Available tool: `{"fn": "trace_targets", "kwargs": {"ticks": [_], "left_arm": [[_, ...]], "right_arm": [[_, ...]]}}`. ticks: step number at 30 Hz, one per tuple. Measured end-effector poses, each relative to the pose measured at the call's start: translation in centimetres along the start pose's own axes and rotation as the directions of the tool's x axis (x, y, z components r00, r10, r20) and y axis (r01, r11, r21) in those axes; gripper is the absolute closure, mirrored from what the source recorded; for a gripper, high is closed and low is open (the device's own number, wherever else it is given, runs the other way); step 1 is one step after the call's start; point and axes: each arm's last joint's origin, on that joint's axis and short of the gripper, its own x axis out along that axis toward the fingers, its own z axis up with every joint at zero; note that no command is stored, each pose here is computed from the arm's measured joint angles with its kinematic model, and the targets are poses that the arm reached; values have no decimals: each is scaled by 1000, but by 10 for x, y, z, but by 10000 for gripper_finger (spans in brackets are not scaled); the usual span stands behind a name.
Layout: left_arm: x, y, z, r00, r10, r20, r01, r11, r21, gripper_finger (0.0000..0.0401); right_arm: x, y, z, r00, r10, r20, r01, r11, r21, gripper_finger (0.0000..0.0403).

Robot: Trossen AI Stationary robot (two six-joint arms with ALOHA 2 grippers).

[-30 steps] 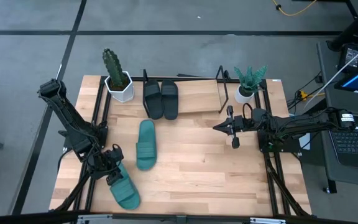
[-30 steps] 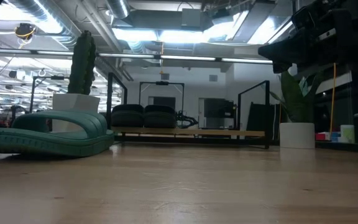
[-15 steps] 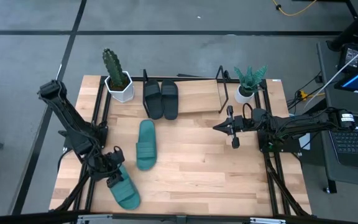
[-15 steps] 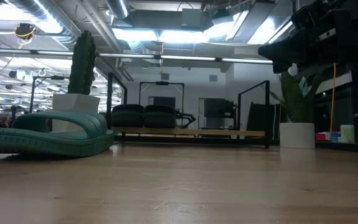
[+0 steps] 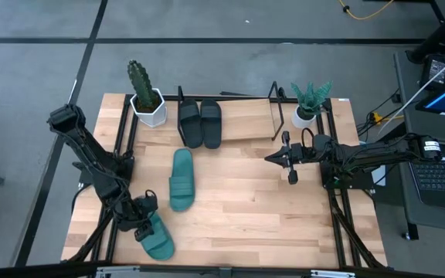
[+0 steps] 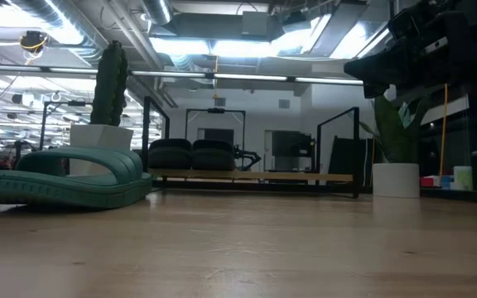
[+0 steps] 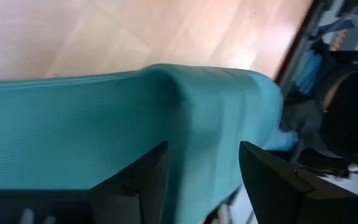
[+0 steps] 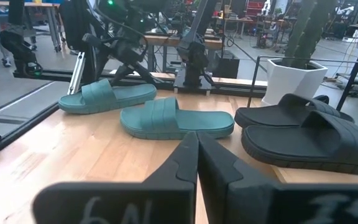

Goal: Pick and place slides into the shelf
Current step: Put the left green slide on the shelf

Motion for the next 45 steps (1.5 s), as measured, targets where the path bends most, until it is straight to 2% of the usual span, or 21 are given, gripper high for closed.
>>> {"fn": "trace_targets", "kwargs": {"ticks": [9,12,17,23,25,28,33,38,45], "left_arm": [[1,-2,0,1000,-23,5,23,1000,1,219],[1,-2,0,1000,-20,12,20,1000,1,230],[1,-1,0,1000,-10,13,10,1000,-27,283],[1,-1,0,1000,-11,-10,11,999,-30,376],[1,-1,0,1000,-13,-18,12,998,-53,391],[1,-1,0,1000,-13,-21,11,994,-105,393],[1,-3,0,999,-31,-22,28,992,-124,397],[0,-4,3,999,-43,-23,38,977,-209,399],[-4,-18,12,990,-135,24,138,971,-197,400]], "right_arm": [[0,0,-1,1000,1,-8,-1,1000,16,391],[0,0,-2,1000,2,-25,-2,1000,21,391],[0,0,-4,999,3,-36,-2,1000,23,391],[0,0,-4,999,3,-36,-2,1000,23,391],[0,0,-4,999,3,-36,-2,1000,23,391],[0,0,-4,999,3,-36,-2,1000,22,391],[0,0,-3,999,3,-35,-3,1000,21,391],[0,0,-3,999,3,-35,-3,1000,20,391],[0,0,-3,999,4,-35,-4,1000,-2,391]]}}
